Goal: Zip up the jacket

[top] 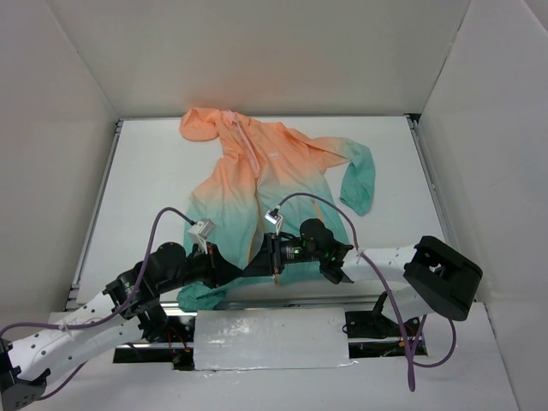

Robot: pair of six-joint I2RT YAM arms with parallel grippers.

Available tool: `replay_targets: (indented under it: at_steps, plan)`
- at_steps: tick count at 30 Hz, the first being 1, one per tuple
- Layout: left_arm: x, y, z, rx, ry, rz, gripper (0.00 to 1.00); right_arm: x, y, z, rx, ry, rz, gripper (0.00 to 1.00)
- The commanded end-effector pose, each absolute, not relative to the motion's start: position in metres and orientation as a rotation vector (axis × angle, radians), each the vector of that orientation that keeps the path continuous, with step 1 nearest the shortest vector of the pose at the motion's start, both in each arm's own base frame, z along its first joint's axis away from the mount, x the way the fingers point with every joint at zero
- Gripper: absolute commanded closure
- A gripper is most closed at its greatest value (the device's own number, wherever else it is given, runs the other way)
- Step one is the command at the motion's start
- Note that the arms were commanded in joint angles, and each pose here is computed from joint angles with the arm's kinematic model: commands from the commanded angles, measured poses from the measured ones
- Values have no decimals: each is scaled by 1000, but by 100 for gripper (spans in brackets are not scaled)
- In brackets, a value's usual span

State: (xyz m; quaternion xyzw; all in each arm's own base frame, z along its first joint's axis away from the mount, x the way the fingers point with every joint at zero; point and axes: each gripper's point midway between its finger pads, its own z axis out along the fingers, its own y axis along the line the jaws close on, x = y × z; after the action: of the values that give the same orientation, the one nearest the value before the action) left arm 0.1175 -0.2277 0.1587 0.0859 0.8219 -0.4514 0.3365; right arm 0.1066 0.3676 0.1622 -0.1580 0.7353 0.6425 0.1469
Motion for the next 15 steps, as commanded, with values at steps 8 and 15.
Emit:
replay_targets:
  at_steps: [8,15]
  plan:
    - [123,-241,194,205,2020,-1285,100,100,368,189,-530,1946,1947,76]
    - [120,-242,193,216,2023,-1302,100,100,366,186,-547,1938,1925,81]
